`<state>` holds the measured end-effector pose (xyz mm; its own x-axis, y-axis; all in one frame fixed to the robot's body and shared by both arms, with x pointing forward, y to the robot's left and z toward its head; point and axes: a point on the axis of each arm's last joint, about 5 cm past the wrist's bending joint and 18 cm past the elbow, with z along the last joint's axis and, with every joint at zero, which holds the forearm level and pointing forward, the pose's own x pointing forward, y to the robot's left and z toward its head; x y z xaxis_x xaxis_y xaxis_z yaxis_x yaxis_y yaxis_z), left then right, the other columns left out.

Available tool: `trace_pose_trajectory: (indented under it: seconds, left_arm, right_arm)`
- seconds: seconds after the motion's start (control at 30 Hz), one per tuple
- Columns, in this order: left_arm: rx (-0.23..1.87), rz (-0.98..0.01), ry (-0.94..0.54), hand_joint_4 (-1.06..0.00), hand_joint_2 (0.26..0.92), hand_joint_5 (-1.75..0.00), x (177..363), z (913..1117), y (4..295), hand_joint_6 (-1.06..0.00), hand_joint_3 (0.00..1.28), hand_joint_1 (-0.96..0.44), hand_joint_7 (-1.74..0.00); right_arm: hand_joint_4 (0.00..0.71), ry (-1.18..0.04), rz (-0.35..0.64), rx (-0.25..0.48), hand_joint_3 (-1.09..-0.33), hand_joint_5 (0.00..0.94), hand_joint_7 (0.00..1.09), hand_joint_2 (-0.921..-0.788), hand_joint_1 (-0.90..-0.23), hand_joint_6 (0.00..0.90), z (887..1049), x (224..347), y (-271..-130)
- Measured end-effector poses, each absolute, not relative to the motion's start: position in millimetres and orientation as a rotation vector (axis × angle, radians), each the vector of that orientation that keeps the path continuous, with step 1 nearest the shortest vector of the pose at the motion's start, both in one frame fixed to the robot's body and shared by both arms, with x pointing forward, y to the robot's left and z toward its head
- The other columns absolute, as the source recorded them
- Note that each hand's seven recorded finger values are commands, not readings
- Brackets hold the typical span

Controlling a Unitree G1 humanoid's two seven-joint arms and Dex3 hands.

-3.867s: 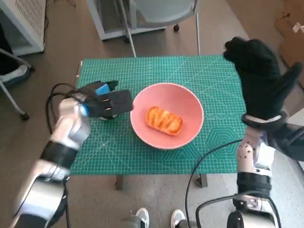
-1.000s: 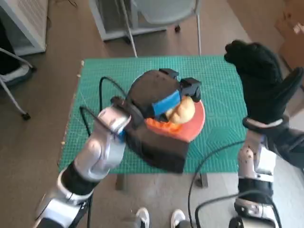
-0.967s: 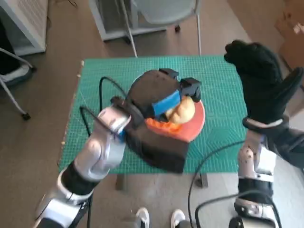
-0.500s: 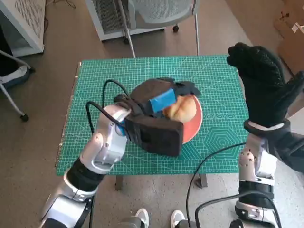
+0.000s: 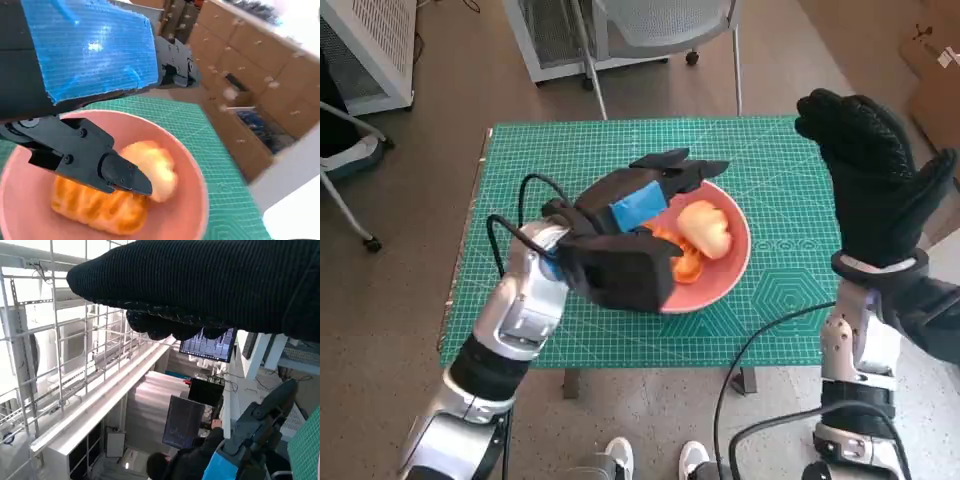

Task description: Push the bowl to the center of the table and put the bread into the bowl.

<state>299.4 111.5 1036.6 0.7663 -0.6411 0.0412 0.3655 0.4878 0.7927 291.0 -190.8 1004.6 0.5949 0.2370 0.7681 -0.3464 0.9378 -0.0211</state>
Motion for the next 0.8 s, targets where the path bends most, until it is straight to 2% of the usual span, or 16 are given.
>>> trace_pose_trajectory:
  seconds: [0.13, 0.3, 0.47, 0.67, 0.8]
  left_arm:
    - [0.754, -0.647, -0.414, 0.00, 0.877, 0.00, 302.0, 1031.3, 122.2, -0.16, 0.01, -0.53, -0.12]
    - [0.659, -0.608, -0.489, 0.00, 0.895, 0.00, 302.4, 1023.4, 133.8, -0.15, 0.05, -0.57, -0.12]
    - [0.456, -0.513, -0.570, 0.00, 0.913, 0.00, 299.8, 1016.7, 147.4, -0.16, 0.07, -0.56, -0.12]
    - [0.083, -0.391, -0.664, 0.00, 0.920, 0.00, 293.1, 1016.1, 155.7, -0.15, 0.18, -0.60, -0.13]
    - [-0.109, -0.351, -0.709, 0.00, 0.921, 0.00, 286.2, 1017.8, 154.8, -0.03, 0.22, -0.61, -0.34]
  right_arm:
    - [0.327, -0.872, 0.341, 0.134, -0.681, 0.001, 0.00, -0.921, -0.576, 0.364, 1004.9, 291.1, -190.1]
    - [0.328, -0.871, 0.347, 0.131, -0.676, 0.002, 0.00, -0.921, -0.579, 0.366, 1005.3, 291.6, -188.5]
    - [0.330, -0.873, 0.351, 0.131, -0.668, 0.002, 0.00, -0.921, -0.581, 0.367, 1006.8, 292.4, -187.3]
    - [0.343, -0.873, 0.358, 0.137, -0.625, 0.006, 0.01, -0.921, -0.601, 0.385, 1012.2, 295.2, -186.7]
    - [0.349, -0.879, 0.364, 0.144, -0.594, 0.007, 0.01, -0.921, -0.616, 0.396, 1019.3, 298.2, -186.5]
